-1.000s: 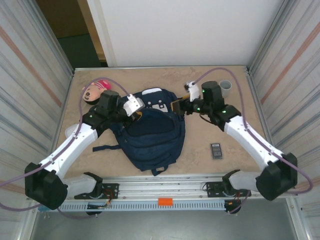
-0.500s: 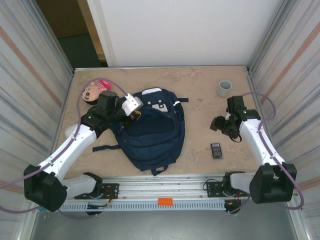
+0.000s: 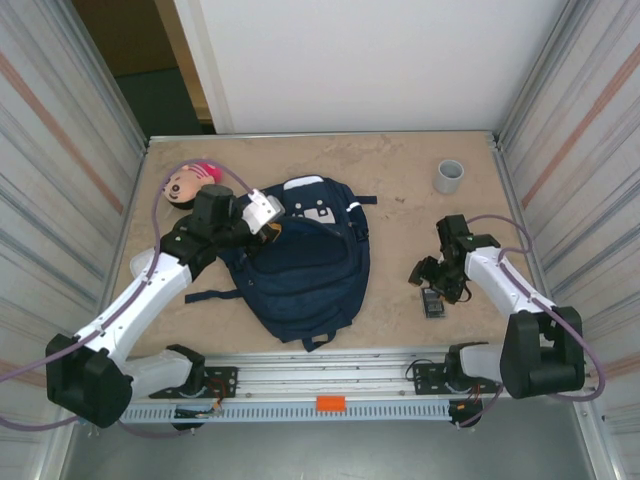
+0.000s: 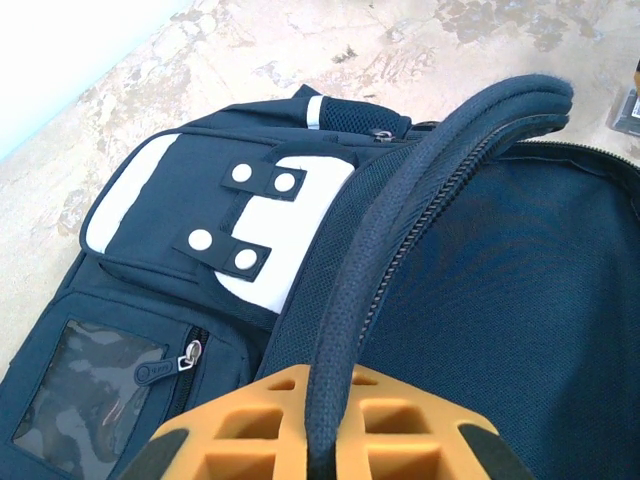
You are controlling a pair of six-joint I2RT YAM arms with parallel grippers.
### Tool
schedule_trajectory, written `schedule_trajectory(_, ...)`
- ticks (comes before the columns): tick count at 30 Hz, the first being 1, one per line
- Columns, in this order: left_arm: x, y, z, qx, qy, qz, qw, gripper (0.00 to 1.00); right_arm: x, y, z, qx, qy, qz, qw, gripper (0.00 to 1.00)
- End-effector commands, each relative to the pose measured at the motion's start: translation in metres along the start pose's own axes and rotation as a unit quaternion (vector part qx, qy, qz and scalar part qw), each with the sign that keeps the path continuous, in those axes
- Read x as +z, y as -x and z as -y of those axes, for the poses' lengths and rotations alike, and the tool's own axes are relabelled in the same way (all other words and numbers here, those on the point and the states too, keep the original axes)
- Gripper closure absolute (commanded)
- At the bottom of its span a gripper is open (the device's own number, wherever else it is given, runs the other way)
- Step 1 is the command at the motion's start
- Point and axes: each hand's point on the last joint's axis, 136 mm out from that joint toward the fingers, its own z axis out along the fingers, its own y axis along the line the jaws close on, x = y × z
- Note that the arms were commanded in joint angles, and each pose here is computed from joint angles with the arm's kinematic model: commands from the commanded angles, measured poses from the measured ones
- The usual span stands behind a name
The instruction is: Pack the student bag
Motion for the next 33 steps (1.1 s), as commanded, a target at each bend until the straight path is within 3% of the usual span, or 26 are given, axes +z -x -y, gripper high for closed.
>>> schedule_trajectory(1, -0.013, 0.014, -0.013, 0.001, 0.033, 0.029, 0.999, 1.00, 0.012, 0.000, 0.004, 0.022, -0.010, -0.004, 1.000, 0.33)
schedule_trajectory(11, -0.012, 0.012, -0.013, -0.001, 0.035, 0.029, 0.999, 1.00, 0.040, 0.010, -0.018, 0.015, 0.028, -0.003, 1.000, 0.35)
schedule_trajectory(21, -0.011, 0.008, -0.018, -0.004, 0.042, 0.024, 0.999, 1.00, 0.032, 0.049, -0.081, -0.050, 0.064, 0.010, 0.997, 0.35)
schedule_trajectory(27, -0.015, 0.010, -0.020, -0.004, 0.047, 0.029, 0.998, 1.00, -0.001, 0.044, -0.071, -0.130, -0.025, -0.001, 0.991, 0.31)
schedule_trajectory(33, -0.015, 0.010, -0.020, -0.006, 0.043, 0.031, 0.999, 1.00, 0.010, 0.039, -0.038, -0.170, -0.100, -0.032, 0.980, 0.28)
